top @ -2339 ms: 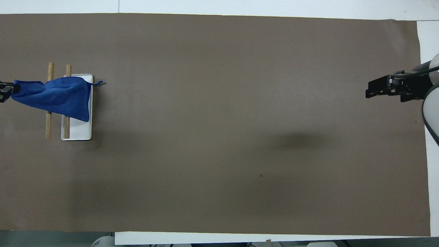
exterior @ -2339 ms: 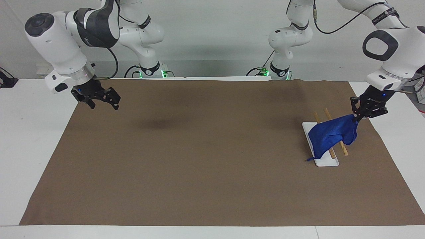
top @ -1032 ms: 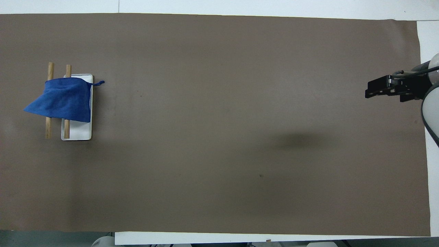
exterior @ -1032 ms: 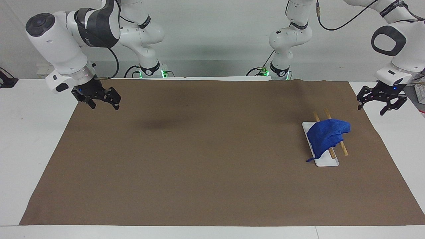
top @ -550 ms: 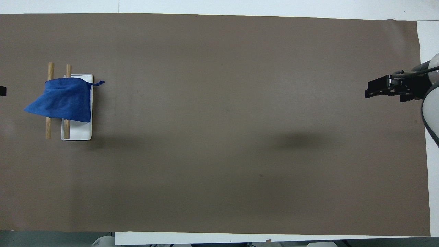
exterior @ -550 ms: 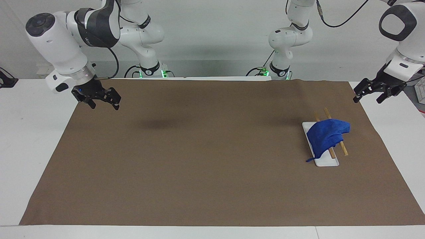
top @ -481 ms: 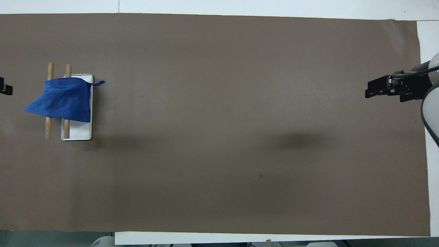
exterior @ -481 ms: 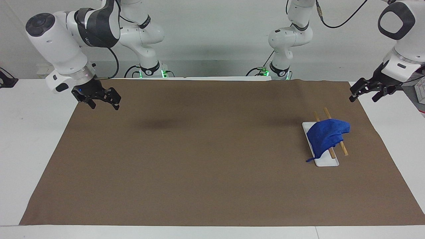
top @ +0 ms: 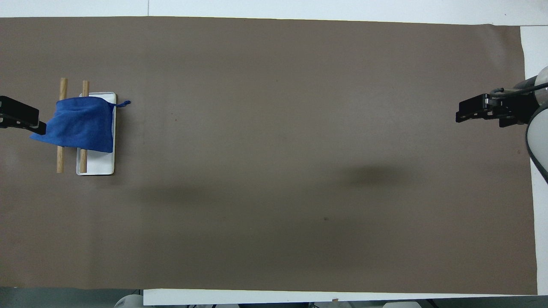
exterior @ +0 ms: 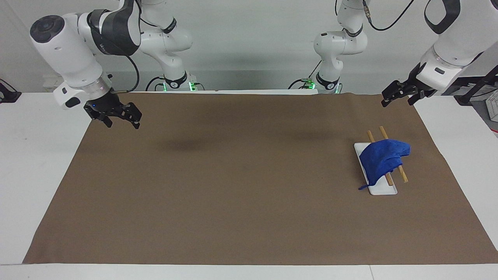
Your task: Right arm passes towel to left arm to hang
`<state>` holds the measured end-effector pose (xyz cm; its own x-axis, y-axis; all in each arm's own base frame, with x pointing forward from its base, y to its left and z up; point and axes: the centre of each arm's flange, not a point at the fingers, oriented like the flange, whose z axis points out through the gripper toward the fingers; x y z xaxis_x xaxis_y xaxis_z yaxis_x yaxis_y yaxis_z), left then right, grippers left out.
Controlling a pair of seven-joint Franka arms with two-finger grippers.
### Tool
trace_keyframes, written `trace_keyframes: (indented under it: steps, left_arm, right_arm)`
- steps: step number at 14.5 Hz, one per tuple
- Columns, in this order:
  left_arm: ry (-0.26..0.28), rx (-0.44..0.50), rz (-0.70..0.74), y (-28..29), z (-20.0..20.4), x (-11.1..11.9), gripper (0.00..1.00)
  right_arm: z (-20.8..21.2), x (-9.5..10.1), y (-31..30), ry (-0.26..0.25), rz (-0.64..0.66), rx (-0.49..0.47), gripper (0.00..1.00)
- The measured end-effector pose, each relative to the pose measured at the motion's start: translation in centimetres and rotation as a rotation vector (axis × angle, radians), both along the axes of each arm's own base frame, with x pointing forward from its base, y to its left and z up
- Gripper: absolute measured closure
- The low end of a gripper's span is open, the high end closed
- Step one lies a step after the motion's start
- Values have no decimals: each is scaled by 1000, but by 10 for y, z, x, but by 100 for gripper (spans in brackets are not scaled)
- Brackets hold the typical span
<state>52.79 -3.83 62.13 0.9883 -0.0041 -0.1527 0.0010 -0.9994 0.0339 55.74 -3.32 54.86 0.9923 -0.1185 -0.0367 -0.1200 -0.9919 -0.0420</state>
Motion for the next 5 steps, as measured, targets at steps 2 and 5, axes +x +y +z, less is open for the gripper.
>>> trace_keyframes:
  steps: [2, 5]
  left_arm:
    - [-6, 0, 4, 3, 4, -4, 0]
    - [-6, -1, 6, 4, 4, -8, 0]
  right_arm:
    - [0, 0, 0, 0, 0, 0, 0]
    - [0, 0, 0, 0, 0, 0, 0]
